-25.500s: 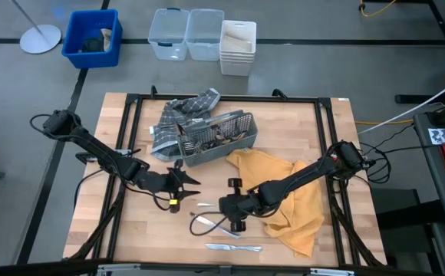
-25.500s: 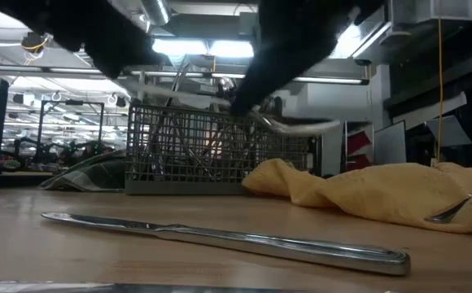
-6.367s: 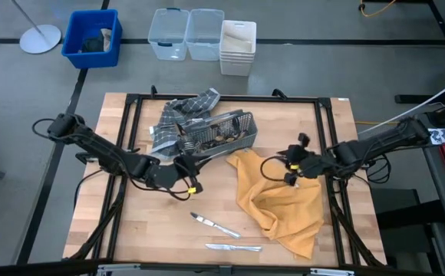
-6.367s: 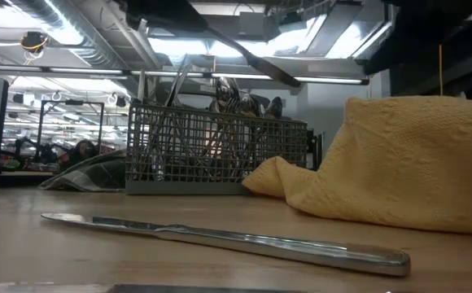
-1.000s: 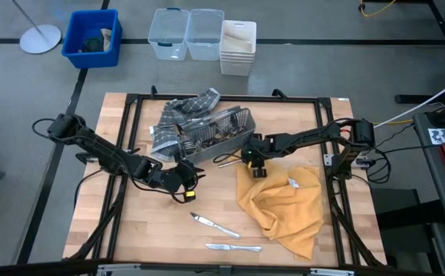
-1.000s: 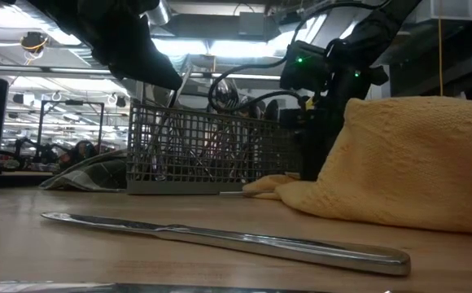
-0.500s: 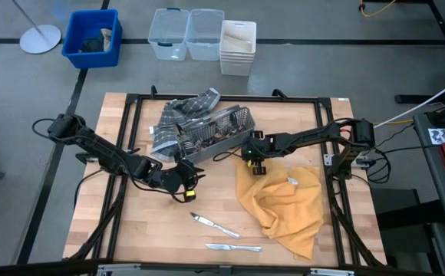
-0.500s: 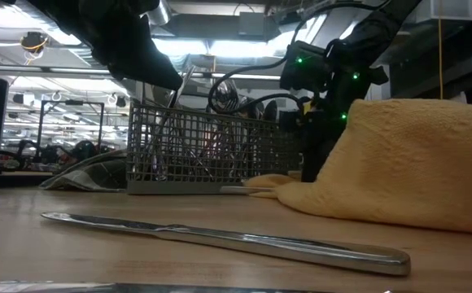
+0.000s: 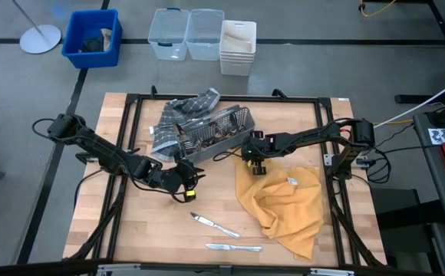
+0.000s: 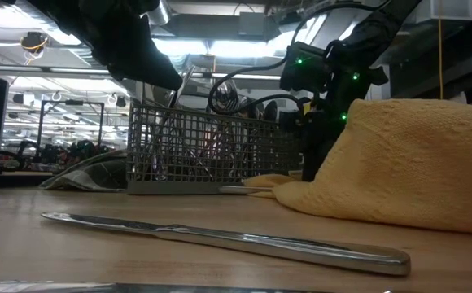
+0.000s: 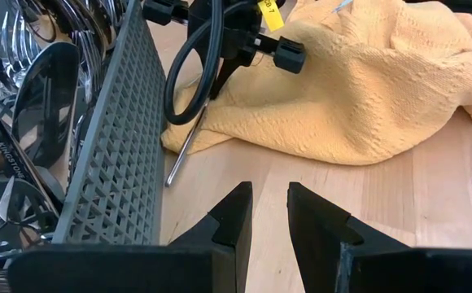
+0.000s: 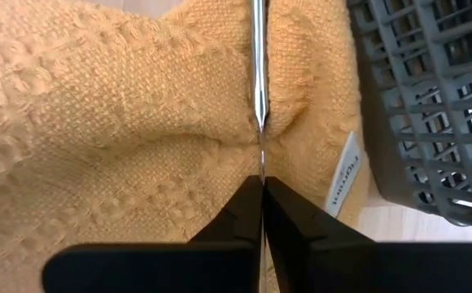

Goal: Sort silverware
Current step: Put the silver knife into the gray silverware basket

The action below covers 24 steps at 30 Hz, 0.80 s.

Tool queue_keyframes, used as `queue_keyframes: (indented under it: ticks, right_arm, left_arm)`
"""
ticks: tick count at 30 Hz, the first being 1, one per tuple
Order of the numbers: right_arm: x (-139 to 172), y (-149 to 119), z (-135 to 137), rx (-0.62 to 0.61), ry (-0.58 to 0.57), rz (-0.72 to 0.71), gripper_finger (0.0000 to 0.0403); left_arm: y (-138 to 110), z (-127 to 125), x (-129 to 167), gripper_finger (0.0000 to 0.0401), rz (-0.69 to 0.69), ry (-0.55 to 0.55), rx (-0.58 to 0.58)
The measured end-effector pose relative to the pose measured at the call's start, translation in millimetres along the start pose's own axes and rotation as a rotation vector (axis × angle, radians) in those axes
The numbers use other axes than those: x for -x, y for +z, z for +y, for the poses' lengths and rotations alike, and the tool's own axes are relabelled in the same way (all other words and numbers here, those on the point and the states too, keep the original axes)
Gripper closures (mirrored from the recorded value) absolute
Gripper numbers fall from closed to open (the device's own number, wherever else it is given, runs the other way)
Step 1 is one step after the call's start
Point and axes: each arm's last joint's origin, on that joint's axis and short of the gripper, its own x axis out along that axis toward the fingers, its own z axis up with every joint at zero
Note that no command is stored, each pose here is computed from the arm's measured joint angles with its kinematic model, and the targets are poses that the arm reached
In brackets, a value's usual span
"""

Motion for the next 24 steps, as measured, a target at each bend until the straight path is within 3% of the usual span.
queue_keyframes:
  ticks: [14,24]
  right_arm:
    - [3,2,-1,-0.010,0.018,0.019,0.0399]
    - [31,25,-7,-0.030,0.045,0.105,0.0401]
  left_arm:
    - [0,0,0,0.0331,0.000,0.000,0.000]
    - [3,-1,0,0.0331,-0.024,-0.010,0.020]
